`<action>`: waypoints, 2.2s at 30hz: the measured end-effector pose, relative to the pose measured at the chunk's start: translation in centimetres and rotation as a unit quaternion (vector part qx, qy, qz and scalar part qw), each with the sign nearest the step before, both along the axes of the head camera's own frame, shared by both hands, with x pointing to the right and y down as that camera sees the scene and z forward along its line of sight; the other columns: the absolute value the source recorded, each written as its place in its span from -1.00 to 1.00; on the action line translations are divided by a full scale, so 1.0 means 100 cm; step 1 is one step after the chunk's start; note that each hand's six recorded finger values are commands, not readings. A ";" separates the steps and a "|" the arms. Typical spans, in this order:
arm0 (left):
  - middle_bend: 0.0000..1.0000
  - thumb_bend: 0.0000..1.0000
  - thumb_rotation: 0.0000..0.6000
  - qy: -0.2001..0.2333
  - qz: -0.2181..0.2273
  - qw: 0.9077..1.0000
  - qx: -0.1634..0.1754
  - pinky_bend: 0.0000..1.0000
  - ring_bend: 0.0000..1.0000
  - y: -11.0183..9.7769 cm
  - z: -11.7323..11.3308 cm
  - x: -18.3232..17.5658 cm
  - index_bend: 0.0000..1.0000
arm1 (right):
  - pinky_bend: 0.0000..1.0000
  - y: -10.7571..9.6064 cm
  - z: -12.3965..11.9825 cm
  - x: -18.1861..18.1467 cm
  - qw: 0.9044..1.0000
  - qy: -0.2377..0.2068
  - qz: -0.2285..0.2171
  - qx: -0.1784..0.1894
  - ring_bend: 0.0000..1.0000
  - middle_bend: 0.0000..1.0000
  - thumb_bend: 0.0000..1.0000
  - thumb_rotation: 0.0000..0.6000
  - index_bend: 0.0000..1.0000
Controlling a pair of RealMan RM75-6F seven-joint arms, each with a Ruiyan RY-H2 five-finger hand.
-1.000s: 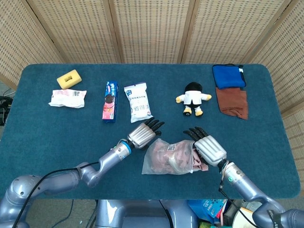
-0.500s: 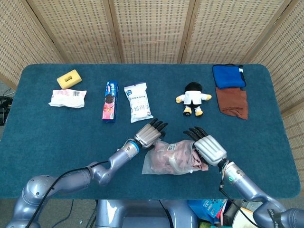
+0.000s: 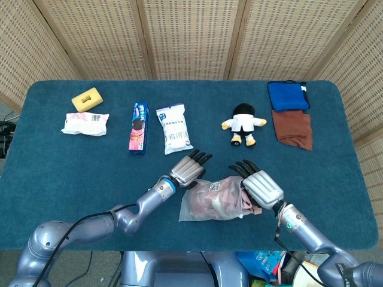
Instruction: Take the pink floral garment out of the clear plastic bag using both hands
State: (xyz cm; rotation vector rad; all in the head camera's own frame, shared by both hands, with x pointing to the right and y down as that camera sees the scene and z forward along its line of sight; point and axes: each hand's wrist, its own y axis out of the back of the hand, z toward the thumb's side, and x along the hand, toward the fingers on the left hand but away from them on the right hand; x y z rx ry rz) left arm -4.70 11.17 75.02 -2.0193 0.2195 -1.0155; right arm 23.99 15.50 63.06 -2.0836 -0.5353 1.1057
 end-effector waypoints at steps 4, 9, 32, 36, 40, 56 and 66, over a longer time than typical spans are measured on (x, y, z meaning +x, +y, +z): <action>-1.00 -0.17 1.00 0.000 -0.002 1.000 0.001 -1.00 -1.00 0.000 0.001 -0.001 0.22 | -1.00 0.000 0.000 0.000 1.000 0.000 0.000 -0.001 -1.00 -0.75 0.62 1.00 0.44; -1.00 -0.17 1.00 0.000 -0.004 1.000 0.001 -1.00 -1.00 0.000 0.001 -0.001 0.24 | -1.00 -0.001 -0.001 0.001 1.000 -0.001 0.002 0.000 -1.00 -0.74 0.62 1.00 0.44; -1.00 -0.17 1.00 0.033 -0.048 0.998 0.027 -1.00 -1.00 -0.033 -0.038 -0.051 0.26 | -1.00 -0.027 -0.034 0.018 0.997 -0.022 0.046 0.053 -1.00 -0.72 0.63 1.00 0.45; -1.00 -0.17 1.00 0.025 -0.060 0.997 0.040 -1.00 -1.00 -0.043 -0.049 -0.080 0.26 | -1.00 -0.032 -0.041 0.024 0.996 -0.023 0.060 0.062 -1.00 -0.71 0.63 1.00 0.45; -1.00 -0.17 1.00 0.012 -0.077 0.996 0.053 -1.00 -1.00 -0.052 -0.059 -0.117 0.26 | -1.00 -0.037 -0.047 0.030 0.995 -0.021 0.071 0.071 -1.00 -0.71 0.63 1.00 0.45; -1.00 -0.17 1.00 -0.071 -0.157 0.981 0.091 -1.00 -1.00 -0.074 -0.095 -0.292 0.26 | -1.00 -0.050 -0.056 0.050 0.991 0.000 0.098 0.091 -1.00 -0.70 0.62 1.00 0.45; -1.00 -0.17 1.00 -0.132 -0.187 0.969 0.087 -1.00 -1.00 -0.064 -0.103 -0.372 0.26 | -1.00 -0.045 -0.050 0.058 0.991 0.016 0.097 0.087 -1.00 -0.70 0.63 1.00 0.45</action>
